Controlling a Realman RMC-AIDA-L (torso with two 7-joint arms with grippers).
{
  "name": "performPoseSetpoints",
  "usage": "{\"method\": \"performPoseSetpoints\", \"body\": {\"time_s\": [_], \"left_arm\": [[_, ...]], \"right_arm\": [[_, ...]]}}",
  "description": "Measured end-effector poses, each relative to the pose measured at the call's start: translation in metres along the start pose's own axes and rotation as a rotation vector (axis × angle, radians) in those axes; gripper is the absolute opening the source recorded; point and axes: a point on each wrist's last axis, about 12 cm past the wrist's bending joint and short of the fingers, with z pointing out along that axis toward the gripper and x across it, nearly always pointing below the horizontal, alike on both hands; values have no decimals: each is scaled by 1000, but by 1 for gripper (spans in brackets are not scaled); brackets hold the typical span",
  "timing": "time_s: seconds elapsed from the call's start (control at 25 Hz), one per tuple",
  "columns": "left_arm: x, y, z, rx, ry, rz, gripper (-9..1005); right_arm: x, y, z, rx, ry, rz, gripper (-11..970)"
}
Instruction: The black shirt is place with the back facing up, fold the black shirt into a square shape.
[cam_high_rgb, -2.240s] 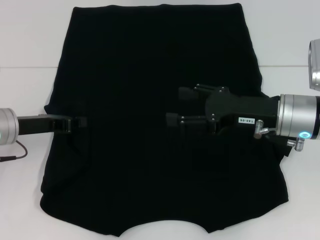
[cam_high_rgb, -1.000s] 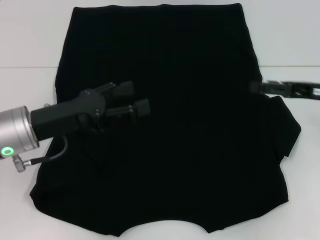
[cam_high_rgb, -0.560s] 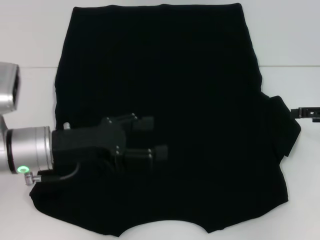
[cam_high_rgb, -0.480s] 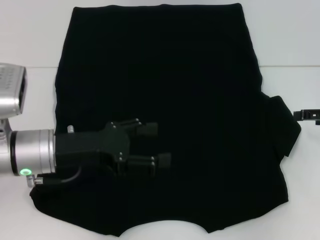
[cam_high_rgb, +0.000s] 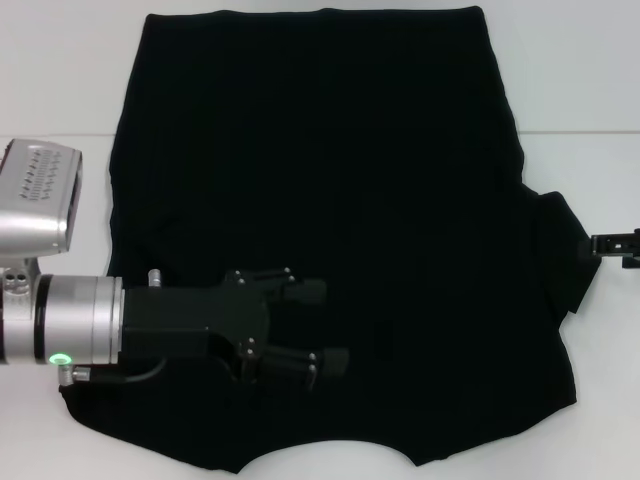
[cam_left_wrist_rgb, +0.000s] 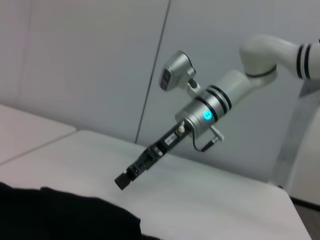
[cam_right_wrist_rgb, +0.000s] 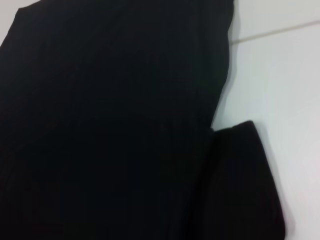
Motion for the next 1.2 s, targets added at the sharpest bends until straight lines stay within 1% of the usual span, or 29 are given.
{"method": "performPoseSetpoints", "body": {"time_s": [0.44, 0.68, 0.88, 1.12, 1.2], "left_arm": [[1, 1, 2, -5, 17, 6, 931], [1, 2, 1, -9, 16, 7, 931], [-1, 3, -1, -17, 16, 12, 931], [-2, 4, -2, -22, 17, 11, 931], [-2, 4, -2, -22, 17, 12, 931]], "right_arm": [[10, 3, 10, -19, 48, 27, 916], [12, 8, 19, -15, 65, 18, 917], [12, 11, 29, 7, 71, 30, 881], [12, 13, 32, 11, 64, 27, 690], [12, 13, 32, 10, 62, 29, 591]]}}
